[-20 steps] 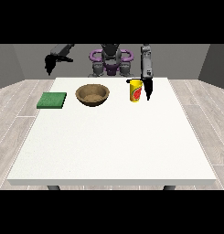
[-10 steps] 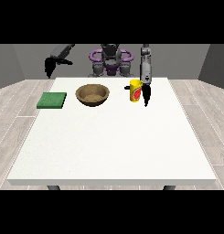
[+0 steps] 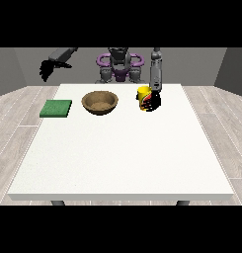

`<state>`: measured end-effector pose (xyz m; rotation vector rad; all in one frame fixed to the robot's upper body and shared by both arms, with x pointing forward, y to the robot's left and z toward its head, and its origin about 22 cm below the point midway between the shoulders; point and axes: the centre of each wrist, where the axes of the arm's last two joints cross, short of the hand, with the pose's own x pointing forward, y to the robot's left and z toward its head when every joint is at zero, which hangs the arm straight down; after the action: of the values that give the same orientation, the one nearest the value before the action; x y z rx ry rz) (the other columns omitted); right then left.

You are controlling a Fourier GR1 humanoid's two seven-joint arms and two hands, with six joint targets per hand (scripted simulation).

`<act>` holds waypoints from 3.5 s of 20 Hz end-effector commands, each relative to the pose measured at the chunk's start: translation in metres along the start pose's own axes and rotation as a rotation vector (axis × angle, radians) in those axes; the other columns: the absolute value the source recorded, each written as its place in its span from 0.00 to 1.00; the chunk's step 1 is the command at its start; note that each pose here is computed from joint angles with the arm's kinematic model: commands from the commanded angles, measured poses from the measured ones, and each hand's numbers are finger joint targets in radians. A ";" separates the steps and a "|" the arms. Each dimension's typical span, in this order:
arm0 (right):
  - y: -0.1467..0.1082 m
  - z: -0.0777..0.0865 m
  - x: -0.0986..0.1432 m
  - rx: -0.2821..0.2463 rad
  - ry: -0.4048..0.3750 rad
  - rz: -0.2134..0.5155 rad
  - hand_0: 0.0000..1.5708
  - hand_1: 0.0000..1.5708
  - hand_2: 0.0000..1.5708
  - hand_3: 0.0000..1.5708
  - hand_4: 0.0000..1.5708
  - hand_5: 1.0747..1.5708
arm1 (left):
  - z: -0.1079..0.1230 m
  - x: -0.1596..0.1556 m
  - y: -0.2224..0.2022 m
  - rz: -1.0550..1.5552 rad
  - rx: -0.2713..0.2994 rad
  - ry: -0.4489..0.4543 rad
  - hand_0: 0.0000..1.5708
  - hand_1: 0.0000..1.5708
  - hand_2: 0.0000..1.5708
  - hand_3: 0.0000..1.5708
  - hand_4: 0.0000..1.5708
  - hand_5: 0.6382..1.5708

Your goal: Pick the cup and pour the ball into the bowl, then pick the bowl and place it on the pad

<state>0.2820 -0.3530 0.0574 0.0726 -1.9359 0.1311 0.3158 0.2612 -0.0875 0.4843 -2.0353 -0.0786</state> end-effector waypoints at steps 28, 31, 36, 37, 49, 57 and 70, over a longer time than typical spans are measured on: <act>-0.050 0.062 -0.061 -0.086 0.270 -0.031 0.00 0.00 0.00 0.00 0.00 1.00 | -0.145 0.103 -0.062 -0.948 -0.290 0.011 0.97 0.97 1.00 1.00 1.00 0.61; -0.038 0.031 -0.056 -0.089 0.253 -0.069 0.00 0.00 0.00 0.00 0.00 1.00 | -0.148 0.111 -0.078 -1.116 -0.324 -0.093 0.99 0.99 1.00 1.00 1.00 0.61; -0.057 0.033 -0.050 -0.077 0.278 -0.055 0.00 0.00 0.00 0.00 0.00 1.00 | -0.132 0.130 -0.127 -1.321 -0.432 -0.247 0.96 0.96 1.00 1.00 0.88 0.82; -0.056 0.046 -0.058 -0.058 0.299 -0.057 0.00 0.00 0.00 0.00 0.00 1.00 | -0.138 0.139 -0.130 -1.364 -0.475 -0.304 0.95 0.95 1.00 1.00 0.96 0.73; -0.050 0.052 -0.070 -0.098 0.319 -0.072 0.00 0.00 0.00 0.00 0.00 1.00 | -0.098 0.149 -0.182 -1.885 -0.703 -0.667 0.93 0.93 1.00 1.00 0.94 0.62; -0.039 0.042 -0.069 -0.072 0.375 -0.110 0.00 0.00 0.00 0.00 0.00 0.99 | -0.094 0.145 -0.176 -1.895 -0.689 -0.728 0.92 0.92 1.00 1.00 0.98 0.53; -0.006 0.038 -0.080 -0.134 0.337 -0.138 0.00 0.00 0.00 0.00 0.23 0.99 | -0.096 0.128 -0.113 -0.464 -0.163 0.347 0.00 0.00 0.00 0.00 0.27 0.99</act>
<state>0.2644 -0.3848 -0.0325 0.0653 -1.5577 -0.0656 0.3885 0.1024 0.0478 1.0135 -1.5508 -0.7857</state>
